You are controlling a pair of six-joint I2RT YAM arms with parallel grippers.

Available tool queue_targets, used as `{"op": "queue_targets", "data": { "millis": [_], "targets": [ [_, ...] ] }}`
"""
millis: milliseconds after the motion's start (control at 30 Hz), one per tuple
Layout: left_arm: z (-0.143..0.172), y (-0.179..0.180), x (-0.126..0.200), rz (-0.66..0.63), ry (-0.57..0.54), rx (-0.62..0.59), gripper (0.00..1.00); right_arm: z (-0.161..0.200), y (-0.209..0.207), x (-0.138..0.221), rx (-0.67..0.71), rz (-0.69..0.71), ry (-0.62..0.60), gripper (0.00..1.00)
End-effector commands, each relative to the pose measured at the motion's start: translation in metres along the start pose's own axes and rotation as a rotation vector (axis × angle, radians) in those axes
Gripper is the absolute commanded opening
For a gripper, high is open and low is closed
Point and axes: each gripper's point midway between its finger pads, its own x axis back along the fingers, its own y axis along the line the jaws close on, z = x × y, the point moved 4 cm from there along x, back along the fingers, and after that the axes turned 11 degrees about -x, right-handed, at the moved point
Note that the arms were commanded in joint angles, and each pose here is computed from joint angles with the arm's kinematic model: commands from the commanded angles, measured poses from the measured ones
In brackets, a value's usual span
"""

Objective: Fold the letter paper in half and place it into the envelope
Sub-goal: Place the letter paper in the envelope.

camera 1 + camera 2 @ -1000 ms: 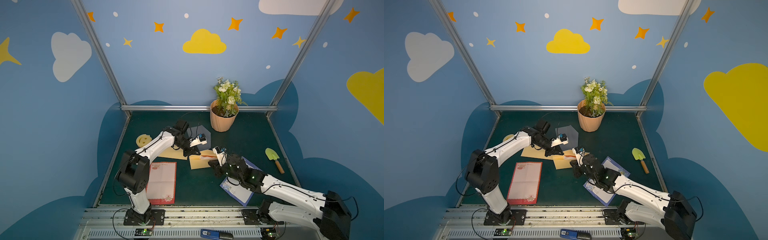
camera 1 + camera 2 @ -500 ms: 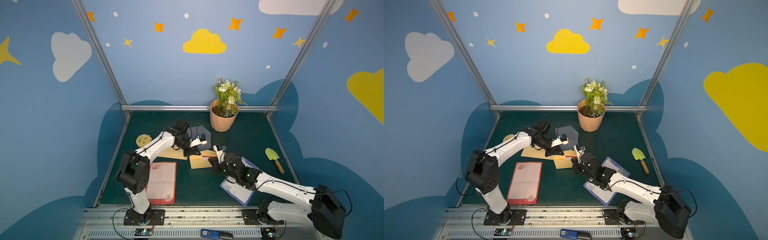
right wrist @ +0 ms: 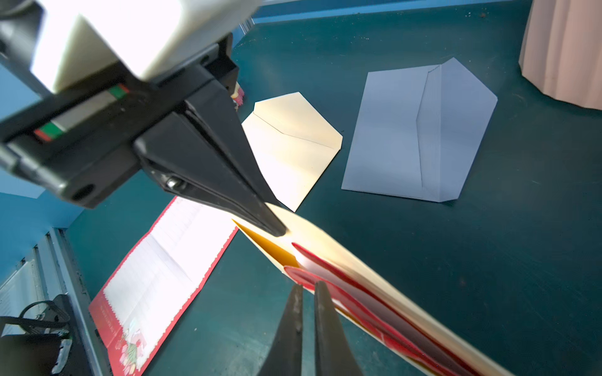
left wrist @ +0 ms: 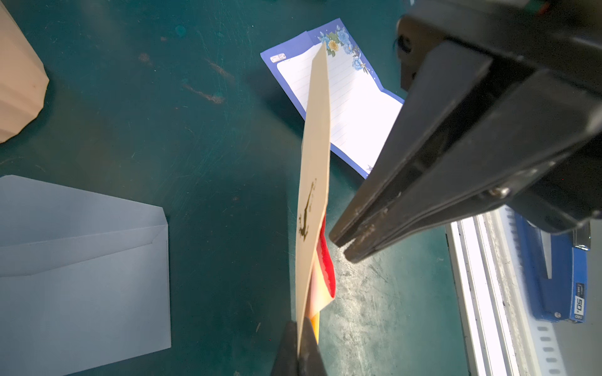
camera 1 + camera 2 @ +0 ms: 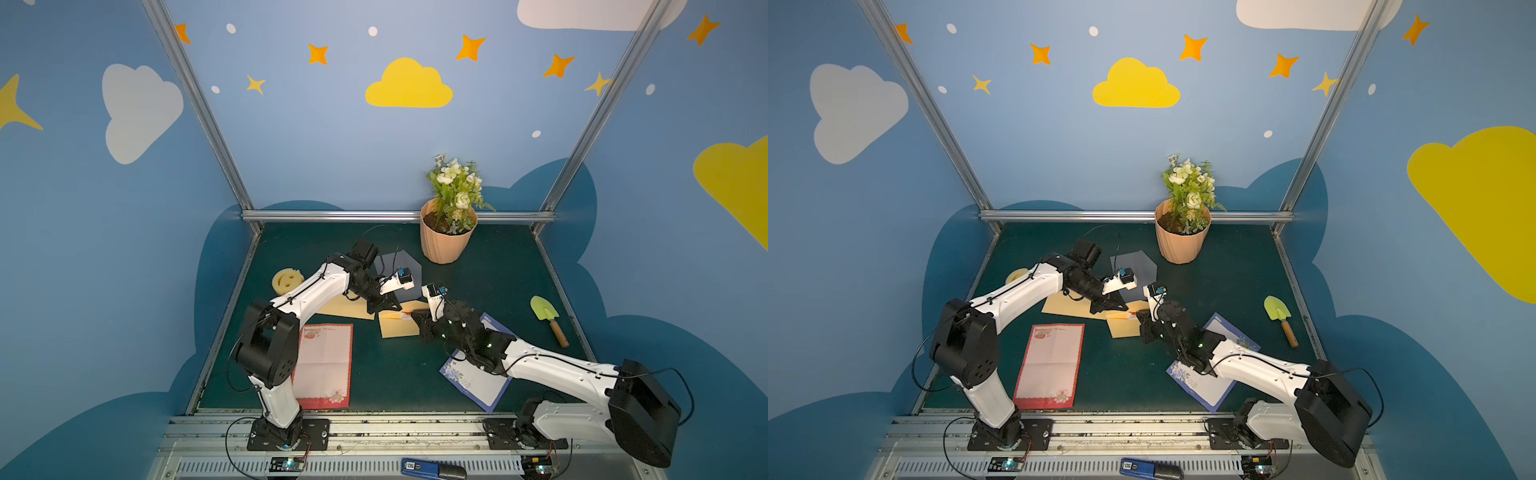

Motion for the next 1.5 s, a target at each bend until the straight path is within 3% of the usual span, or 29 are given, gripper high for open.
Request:
{"op": "queue_targets", "data": {
  "millis": [0, 367, 733, 1067, 1467],
  "targets": [
    [-0.003, -0.006, 0.004, 0.016, -0.018, -0.004, 0.03, -0.009, 0.006, -0.007, -0.019, -0.023, -0.021, 0.09],
    [-0.005, -0.009, 0.004, 0.028, -0.032, -0.012, 0.03, 0.001, 0.002, -0.022, -0.057, -0.019, 0.008, 0.09],
    [-0.004, -0.010, 0.006, 0.020, -0.017, -0.009, 0.03, -0.021, 0.012, 0.004, -0.038, -0.047, -0.072, 0.10],
    [-0.005, -0.013, 0.007, 0.029, -0.030, -0.010, 0.03, -0.027, 0.012, -0.015, -0.042, -0.042, -0.084, 0.09],
    [-0.008, -0.015, 0.011, 0.019, -0.041, -0.026, 0.03, -0.007, 0.005, -0.034, -0.087, -0.043, -0.021, 0.08]
  ]
}}
